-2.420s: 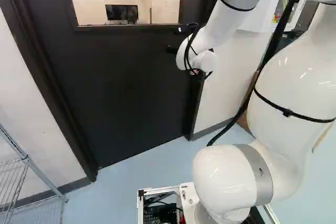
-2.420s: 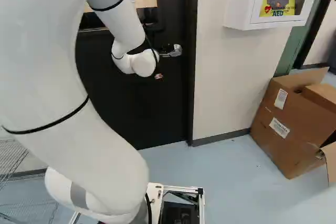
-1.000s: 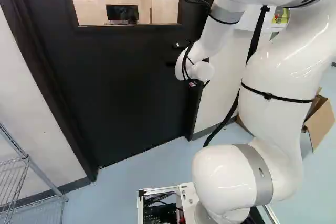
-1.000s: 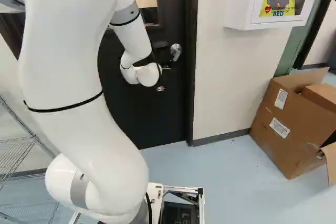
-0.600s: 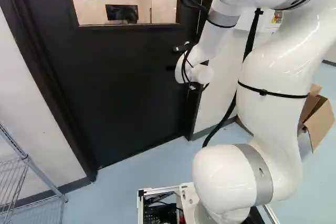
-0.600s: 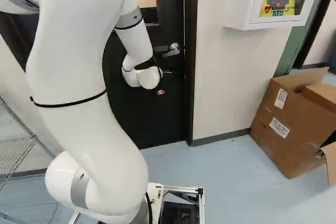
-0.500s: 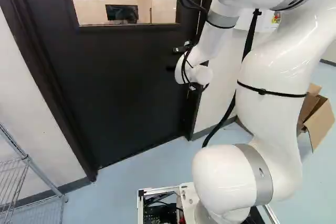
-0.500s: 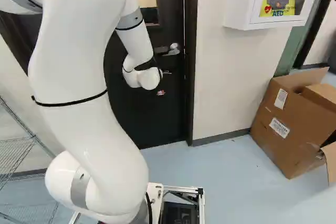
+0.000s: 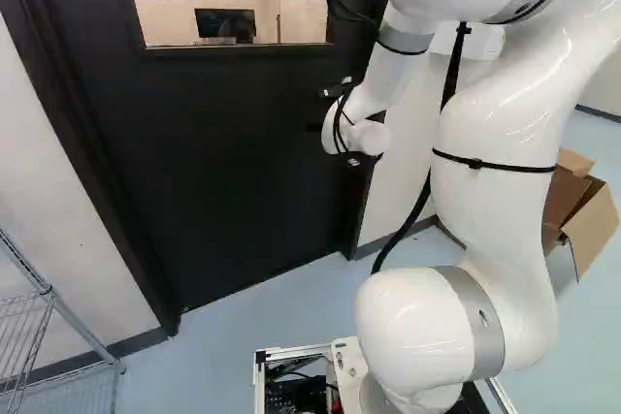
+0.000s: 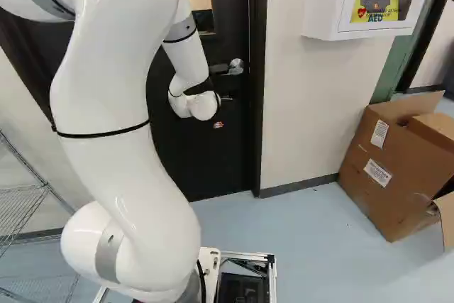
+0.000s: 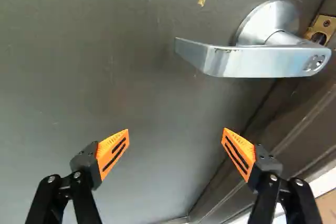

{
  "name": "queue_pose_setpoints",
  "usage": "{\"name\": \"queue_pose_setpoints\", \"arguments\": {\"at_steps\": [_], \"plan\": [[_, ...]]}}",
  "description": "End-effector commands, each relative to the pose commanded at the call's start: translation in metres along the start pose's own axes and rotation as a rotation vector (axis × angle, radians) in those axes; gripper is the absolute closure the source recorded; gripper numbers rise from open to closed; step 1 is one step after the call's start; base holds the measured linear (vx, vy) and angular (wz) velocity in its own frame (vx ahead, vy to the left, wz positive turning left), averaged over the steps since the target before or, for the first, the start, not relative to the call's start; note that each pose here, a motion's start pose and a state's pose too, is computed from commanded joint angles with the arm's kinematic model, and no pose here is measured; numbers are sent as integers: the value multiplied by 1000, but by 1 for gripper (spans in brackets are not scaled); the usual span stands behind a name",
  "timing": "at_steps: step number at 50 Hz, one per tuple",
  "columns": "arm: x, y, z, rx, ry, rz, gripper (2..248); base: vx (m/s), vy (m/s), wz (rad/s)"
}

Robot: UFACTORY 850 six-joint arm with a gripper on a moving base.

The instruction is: Open the door and move inside

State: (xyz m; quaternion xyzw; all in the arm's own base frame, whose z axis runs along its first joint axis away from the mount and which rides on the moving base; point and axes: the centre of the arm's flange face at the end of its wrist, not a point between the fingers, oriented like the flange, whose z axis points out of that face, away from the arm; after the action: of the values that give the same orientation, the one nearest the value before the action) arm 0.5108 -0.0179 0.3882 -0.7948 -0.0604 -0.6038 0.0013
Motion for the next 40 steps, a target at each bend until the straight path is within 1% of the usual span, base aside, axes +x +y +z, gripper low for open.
{"name": "queue_pose_setpoints", "arguments": {"at_steps": [27,40], "plan": [[7,-3,37,-42,19,47,3,0,0,0],[11,-9,56,-38,30,52,3,0,0,0]]}}
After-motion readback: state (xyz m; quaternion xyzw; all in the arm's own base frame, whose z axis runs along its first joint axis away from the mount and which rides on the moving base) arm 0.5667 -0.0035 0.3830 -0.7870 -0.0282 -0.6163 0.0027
